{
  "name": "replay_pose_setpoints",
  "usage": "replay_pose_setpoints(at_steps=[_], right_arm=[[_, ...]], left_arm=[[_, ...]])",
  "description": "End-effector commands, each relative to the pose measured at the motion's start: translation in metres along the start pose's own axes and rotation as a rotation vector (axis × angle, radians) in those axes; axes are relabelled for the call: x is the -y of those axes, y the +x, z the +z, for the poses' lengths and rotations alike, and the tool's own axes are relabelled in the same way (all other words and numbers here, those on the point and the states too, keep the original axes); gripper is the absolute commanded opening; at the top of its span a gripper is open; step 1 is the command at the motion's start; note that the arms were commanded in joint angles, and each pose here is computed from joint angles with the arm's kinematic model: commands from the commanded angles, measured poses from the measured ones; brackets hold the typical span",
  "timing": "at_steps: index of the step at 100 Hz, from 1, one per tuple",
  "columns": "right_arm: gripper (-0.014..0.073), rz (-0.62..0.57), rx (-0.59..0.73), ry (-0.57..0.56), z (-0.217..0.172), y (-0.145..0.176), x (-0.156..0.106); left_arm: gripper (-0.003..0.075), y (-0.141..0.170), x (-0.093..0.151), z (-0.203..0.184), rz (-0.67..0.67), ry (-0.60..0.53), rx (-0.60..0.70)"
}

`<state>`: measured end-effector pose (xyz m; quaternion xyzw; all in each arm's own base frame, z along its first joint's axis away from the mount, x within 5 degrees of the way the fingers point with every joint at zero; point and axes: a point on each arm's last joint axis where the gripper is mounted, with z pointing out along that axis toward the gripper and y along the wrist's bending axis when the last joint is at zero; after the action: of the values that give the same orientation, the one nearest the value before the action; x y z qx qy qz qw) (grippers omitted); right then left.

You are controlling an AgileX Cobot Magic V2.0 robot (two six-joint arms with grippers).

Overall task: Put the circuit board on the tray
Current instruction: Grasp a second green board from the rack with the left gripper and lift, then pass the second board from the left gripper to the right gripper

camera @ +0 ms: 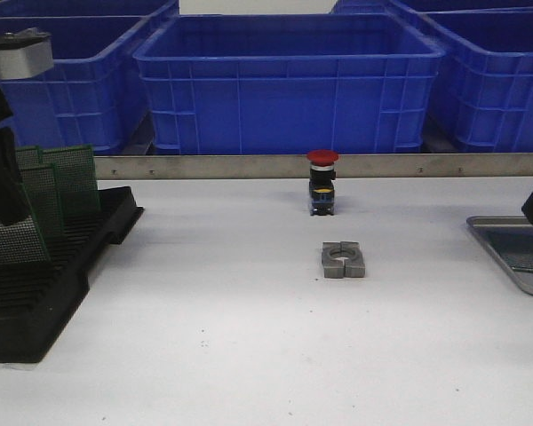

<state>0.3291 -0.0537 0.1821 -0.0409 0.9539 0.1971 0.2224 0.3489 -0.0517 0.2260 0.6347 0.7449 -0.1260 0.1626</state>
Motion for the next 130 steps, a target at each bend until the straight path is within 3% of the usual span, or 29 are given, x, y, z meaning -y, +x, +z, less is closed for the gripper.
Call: replay_pose_setpoints(at_steps=[1, 12, 23, 50, 97, 109, 130], right_arm=[[0.0620, -0.023, 0.063, -0.003, -0.019, -0.011, -0.008], [0.0620, -0.052, 0.088, -0.002, -0.030, -0.014, -0.016], [0.0620, -0.140, 0.134, 0.005, -0.045, -0.018, -0.033], [0.0620, -0.537, 0.253, -0.020, -0.082, -0.021, -0.101], [0.0620, -1.030, 0.197, -0.277, -0.068, 0.004, -0.198], [0.0620, -1.067, 0.209, -0.317, -0.065, 0.007, -0.213], [0.0603, -1.001, 0.259, -0.391, -0.066, 0.007, -0.224]], left_arm=[[-0.0020, -0.019, 0.002, -0.029, -0.004, -0.029, 0.085], [-0.0020, -0.032, 0.007, -0.042, 0.023, 0.044, 0.133], [-0.0020, -0.049, 0.005, -0.051, 0.034, 0.025, 0.211], [-0.0020, -0.100, 0.022, -0.045, 0.069, 0.094, 0.413], [-0.0020, -0.170, 0.065, -0.036, 0.127, 0.258, 0.654], [-0.0020, -0.182, 0.074, -0.034, 0.138, 0.290, 0.688], [-0.0020, -0.192, 0.085, -0.032, 0.158, 0.323, 0.705]])
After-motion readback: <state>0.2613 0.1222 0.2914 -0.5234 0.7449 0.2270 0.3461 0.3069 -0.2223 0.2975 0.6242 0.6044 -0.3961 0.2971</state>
